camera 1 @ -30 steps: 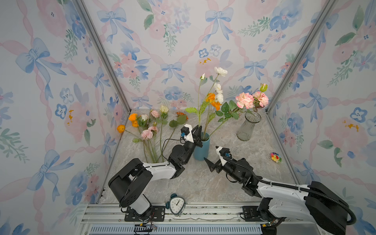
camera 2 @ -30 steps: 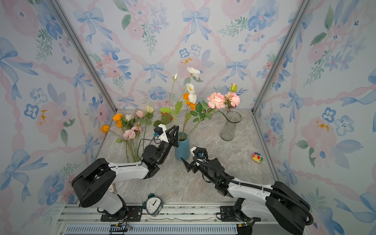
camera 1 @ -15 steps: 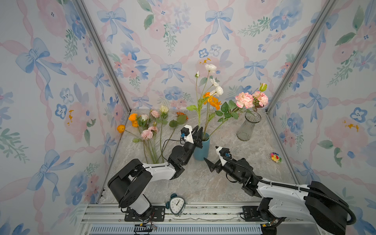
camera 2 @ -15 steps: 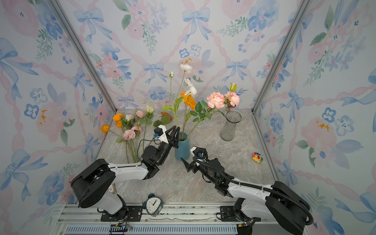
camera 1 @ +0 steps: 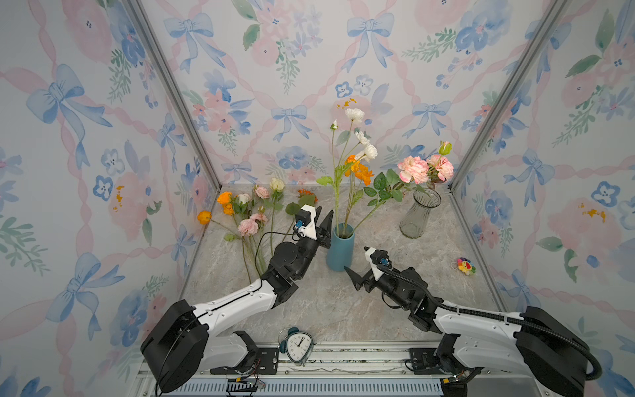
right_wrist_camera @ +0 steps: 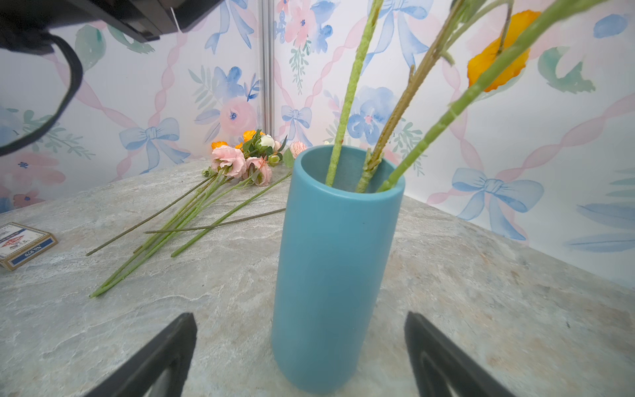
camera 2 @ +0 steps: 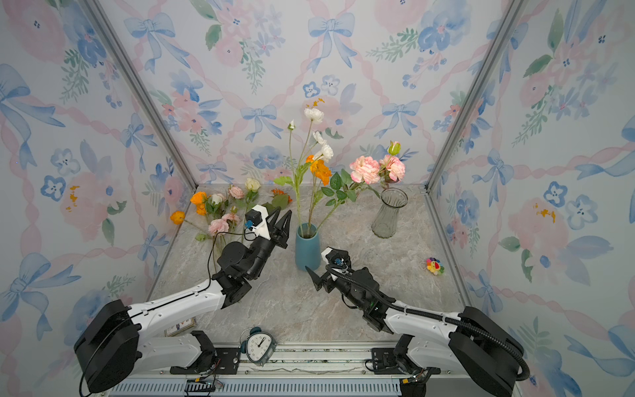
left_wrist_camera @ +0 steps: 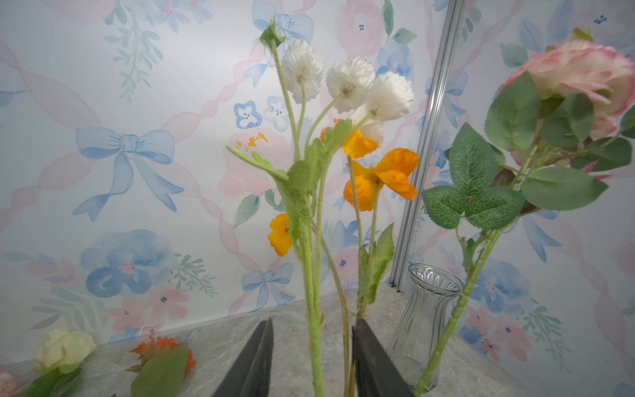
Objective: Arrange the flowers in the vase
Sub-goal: 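Move the left gripper back down to the flower pile stems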
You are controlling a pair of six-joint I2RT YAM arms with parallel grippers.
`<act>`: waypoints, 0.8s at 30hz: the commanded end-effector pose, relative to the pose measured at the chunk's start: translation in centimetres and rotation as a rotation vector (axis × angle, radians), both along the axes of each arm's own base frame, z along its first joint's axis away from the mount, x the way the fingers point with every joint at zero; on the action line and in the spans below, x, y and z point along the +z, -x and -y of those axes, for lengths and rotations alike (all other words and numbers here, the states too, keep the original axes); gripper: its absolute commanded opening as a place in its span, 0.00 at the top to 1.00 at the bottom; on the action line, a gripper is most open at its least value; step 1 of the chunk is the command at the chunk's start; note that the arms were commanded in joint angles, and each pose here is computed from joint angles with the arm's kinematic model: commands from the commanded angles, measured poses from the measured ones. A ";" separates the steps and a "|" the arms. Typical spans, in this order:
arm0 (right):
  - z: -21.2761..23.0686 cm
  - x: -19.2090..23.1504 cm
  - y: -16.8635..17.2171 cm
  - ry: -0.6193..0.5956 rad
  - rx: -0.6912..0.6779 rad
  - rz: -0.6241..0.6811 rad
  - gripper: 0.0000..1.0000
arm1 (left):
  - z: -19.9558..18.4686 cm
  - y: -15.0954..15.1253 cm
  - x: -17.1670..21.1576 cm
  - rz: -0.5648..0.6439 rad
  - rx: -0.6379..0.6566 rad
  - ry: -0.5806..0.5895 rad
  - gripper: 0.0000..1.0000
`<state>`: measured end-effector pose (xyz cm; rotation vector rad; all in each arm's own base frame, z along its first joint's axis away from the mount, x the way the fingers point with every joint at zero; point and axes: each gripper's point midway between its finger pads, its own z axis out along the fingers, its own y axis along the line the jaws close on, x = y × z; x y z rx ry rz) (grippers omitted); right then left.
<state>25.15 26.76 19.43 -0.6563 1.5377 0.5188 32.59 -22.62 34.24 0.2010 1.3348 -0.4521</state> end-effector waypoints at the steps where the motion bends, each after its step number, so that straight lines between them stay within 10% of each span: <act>1: -0.3 1.4 0.0 -0.033 0.012 0.026 0.03 | -3.6 -1.4 -2.5 -0.125 0.131 -0.148 0.60; 8: -2.5 1.4 1.8 0.042 0.069 0.082 0.03 | -14.1 -7.3 -7.7 -0.498 0.322 -0.061 0.60; 15: -5.4 1.3 4.7 0.094 0.165 0.141 0.03 | -13.8 -13.8 -17.1 -0.879 0.166 -0.147 0.70; 24: -8.7 -1.4 6.0 0.180 0.212 0.203 0.03 | -14.2 -18.6 -24.9 -1.008 0.207 -0.364 0.82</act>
